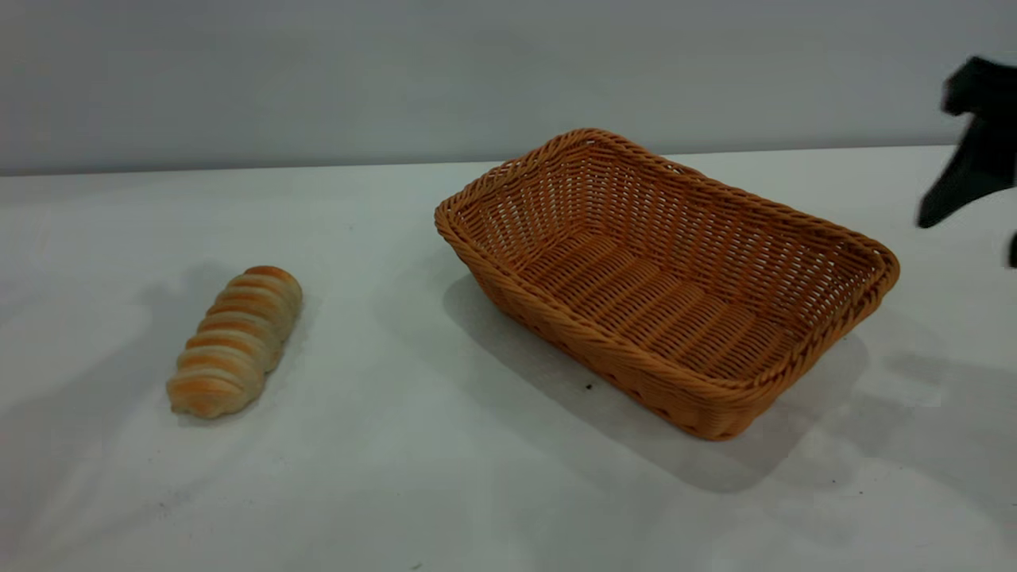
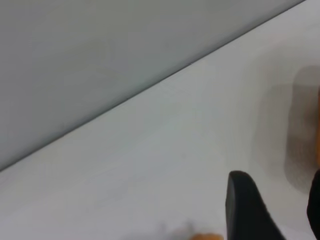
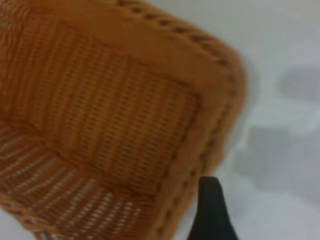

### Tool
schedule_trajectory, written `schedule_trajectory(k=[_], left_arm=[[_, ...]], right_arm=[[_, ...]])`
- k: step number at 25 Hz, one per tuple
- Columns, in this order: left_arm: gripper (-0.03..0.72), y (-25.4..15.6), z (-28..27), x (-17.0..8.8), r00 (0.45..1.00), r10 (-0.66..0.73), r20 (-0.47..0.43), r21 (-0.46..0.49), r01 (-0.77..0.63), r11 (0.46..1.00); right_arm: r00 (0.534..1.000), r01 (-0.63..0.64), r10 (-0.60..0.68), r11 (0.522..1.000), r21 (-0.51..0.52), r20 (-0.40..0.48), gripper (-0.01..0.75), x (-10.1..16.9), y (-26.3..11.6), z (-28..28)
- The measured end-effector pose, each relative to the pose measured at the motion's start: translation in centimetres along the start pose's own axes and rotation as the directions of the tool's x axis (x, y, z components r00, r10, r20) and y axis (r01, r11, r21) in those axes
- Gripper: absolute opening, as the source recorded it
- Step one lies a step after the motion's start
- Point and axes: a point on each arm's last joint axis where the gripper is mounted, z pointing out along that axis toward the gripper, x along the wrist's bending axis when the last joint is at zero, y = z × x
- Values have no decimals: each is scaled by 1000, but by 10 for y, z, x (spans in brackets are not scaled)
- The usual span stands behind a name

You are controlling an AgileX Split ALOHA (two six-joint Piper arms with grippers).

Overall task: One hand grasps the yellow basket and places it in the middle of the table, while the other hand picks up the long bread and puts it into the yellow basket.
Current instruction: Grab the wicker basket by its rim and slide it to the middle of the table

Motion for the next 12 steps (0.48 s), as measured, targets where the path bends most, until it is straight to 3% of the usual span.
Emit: schedule_trajectory(k=[12], left_arm=[[368, 4, 21, 0, 999, 36, 5, -11, -36, 999]], right_arm=[[1000, 4, -4, 988, 154, 3, 542, 10, -23, 58]])
